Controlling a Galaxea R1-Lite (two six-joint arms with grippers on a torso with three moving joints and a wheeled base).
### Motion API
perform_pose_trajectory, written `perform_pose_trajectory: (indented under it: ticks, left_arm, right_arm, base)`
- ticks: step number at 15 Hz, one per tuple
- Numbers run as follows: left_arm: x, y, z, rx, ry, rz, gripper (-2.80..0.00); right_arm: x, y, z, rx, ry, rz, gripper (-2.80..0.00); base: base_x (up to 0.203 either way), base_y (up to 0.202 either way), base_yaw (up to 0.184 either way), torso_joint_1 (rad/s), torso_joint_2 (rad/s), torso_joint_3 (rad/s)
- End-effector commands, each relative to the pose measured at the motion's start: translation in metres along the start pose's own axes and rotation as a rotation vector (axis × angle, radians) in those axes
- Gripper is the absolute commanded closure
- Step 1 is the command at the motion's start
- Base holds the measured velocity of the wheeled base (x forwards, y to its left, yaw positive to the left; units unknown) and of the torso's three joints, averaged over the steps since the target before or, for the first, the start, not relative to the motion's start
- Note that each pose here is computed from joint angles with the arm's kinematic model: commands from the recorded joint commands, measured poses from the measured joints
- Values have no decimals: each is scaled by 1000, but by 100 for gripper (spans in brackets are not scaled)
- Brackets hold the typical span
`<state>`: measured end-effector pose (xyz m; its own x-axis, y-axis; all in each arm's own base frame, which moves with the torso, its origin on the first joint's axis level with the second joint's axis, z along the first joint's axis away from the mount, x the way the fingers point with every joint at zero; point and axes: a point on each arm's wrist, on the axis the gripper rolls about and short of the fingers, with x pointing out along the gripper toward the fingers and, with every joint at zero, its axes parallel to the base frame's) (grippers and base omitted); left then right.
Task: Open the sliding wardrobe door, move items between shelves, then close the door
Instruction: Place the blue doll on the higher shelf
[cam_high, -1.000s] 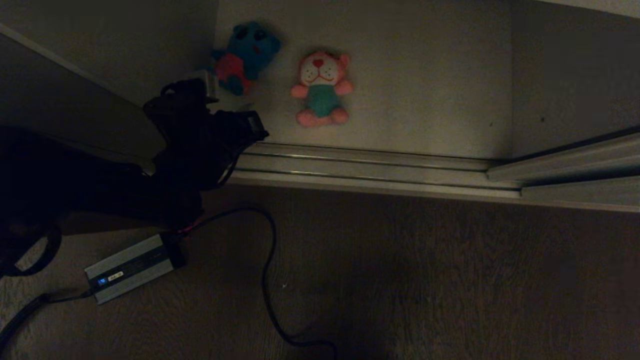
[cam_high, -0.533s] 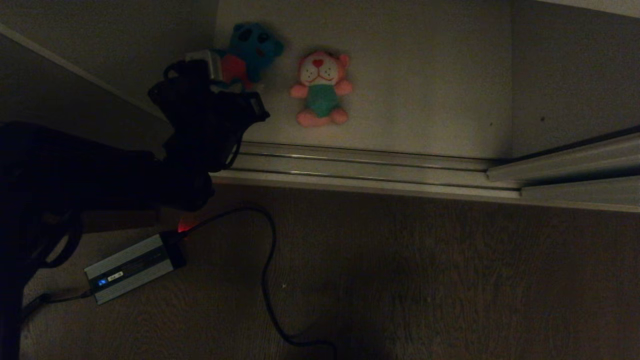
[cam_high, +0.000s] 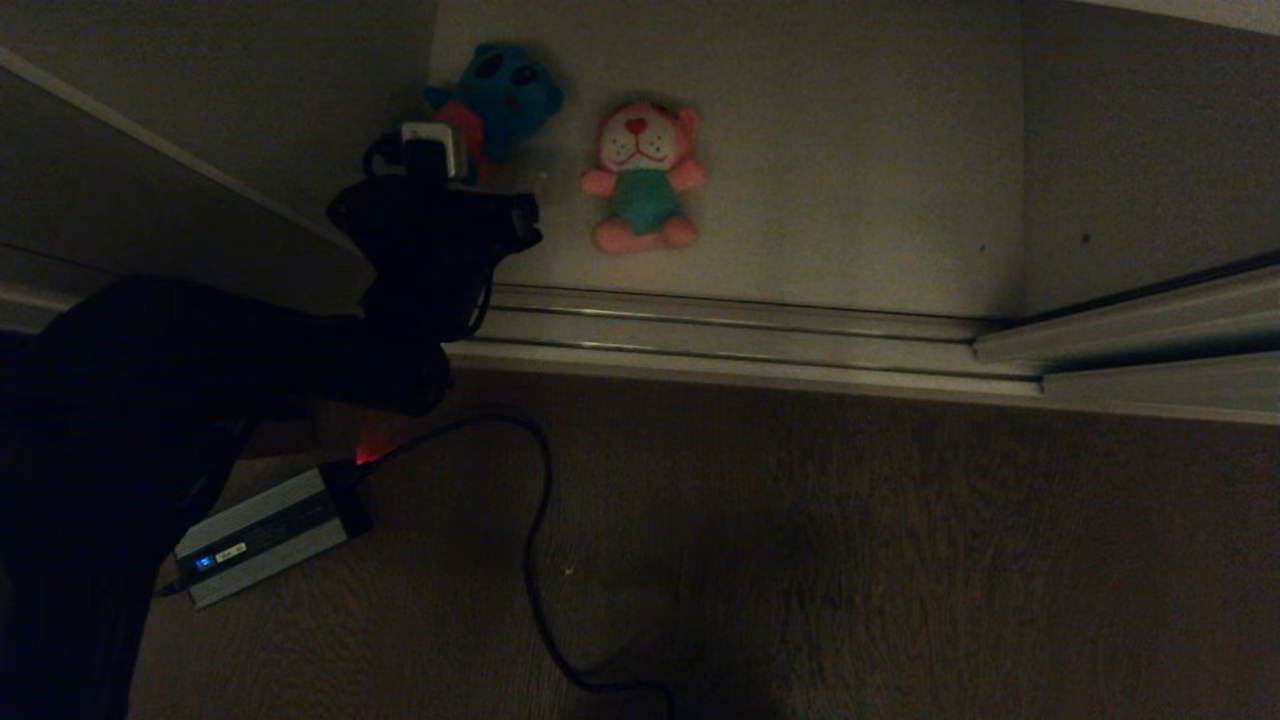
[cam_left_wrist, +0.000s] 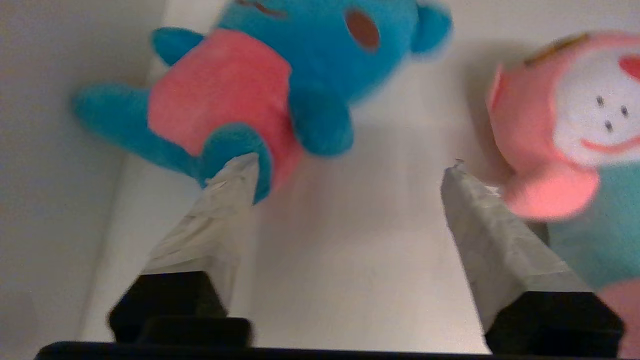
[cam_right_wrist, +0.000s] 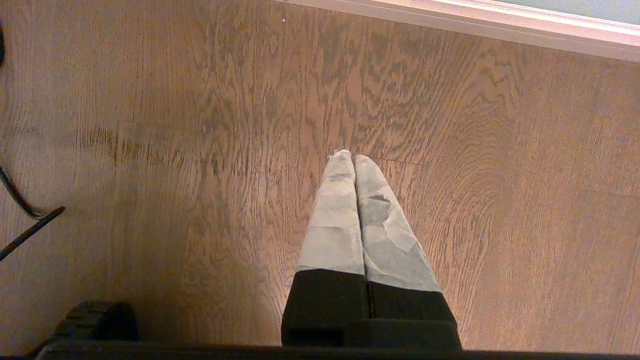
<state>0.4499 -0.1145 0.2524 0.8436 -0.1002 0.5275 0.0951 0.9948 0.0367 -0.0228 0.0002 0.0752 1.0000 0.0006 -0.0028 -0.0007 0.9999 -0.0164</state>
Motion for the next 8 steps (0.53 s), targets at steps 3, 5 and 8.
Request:
perform_pose_trajectory:
  ticks: [3,5,8]
  left_arm:
    - [1,6,-18,50,-27,18,-280]
    - [-1,1,-9,40,-52,11,-280]
    - [-4,-2,17,43,-89,7,-280]
  right_arm:
    - [0,0,-1,0,2,1,0]
    - [0,0,-1,0,2,1,0]
    - [0,0,-1,0,2,1,0]
  base:
    - [0,0,0,0,0,0]
    - [0,0,0,0,0,0]
    - [0,0,0,0,0,0]
